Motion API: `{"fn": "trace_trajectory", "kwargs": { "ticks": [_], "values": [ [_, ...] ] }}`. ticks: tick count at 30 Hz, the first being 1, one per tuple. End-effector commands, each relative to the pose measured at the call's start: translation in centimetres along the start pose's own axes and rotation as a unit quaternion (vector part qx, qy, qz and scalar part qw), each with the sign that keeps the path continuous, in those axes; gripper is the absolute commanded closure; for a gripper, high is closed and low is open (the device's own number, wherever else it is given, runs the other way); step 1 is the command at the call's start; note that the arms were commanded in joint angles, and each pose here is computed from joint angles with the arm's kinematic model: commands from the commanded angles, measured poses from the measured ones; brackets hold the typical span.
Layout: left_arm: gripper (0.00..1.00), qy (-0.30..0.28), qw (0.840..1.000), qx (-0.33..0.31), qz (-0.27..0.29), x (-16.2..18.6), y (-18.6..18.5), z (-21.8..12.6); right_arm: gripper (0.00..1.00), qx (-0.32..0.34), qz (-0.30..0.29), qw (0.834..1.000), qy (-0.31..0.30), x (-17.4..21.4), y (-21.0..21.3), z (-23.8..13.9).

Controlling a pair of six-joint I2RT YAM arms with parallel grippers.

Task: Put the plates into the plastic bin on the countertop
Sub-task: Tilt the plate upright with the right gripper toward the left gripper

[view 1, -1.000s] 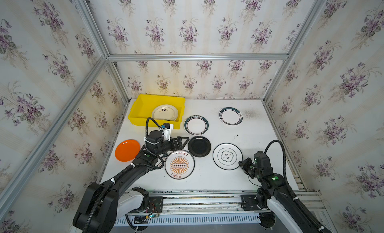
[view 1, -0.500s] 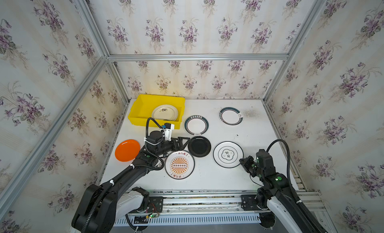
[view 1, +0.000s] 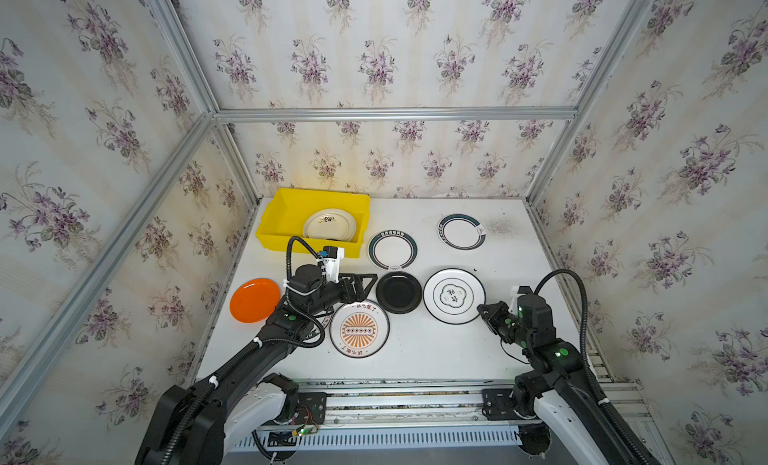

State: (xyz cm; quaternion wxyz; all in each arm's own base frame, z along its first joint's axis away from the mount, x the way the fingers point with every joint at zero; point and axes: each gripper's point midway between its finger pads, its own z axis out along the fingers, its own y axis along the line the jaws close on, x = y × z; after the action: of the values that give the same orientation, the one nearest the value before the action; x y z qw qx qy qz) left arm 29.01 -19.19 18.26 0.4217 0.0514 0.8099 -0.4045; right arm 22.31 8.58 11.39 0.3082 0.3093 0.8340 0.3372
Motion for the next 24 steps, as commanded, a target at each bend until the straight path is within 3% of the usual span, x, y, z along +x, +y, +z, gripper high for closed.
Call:
{"fn": "trace_trajectory", "kwargs": {
  "ticks": [1, 16, 24],
  "values": [
    [0.01, 0.001, 1.000, 0.016, 0.004, -0.3, -0.8, 0.1, 1.00, -0.057, -0.009, 0.998, -0.022, -1.4, 3.2, -0.4],
    [0.03, 0.071, 0.996, 0.050, 0.008, 2.3, -3.2, 3.4, 1.00, -0.144, -0.010, 0.990, 0.007, -0.9, 7.1, 0.4],
    [0.09, 0.097, 0.993, 0.062, -0.011, 3.7, -3.4, 4.8, 1.00, -0.175, -0.038, 0.983, 0.040, 1.8, 9.5, 1.7]
  ]
}}
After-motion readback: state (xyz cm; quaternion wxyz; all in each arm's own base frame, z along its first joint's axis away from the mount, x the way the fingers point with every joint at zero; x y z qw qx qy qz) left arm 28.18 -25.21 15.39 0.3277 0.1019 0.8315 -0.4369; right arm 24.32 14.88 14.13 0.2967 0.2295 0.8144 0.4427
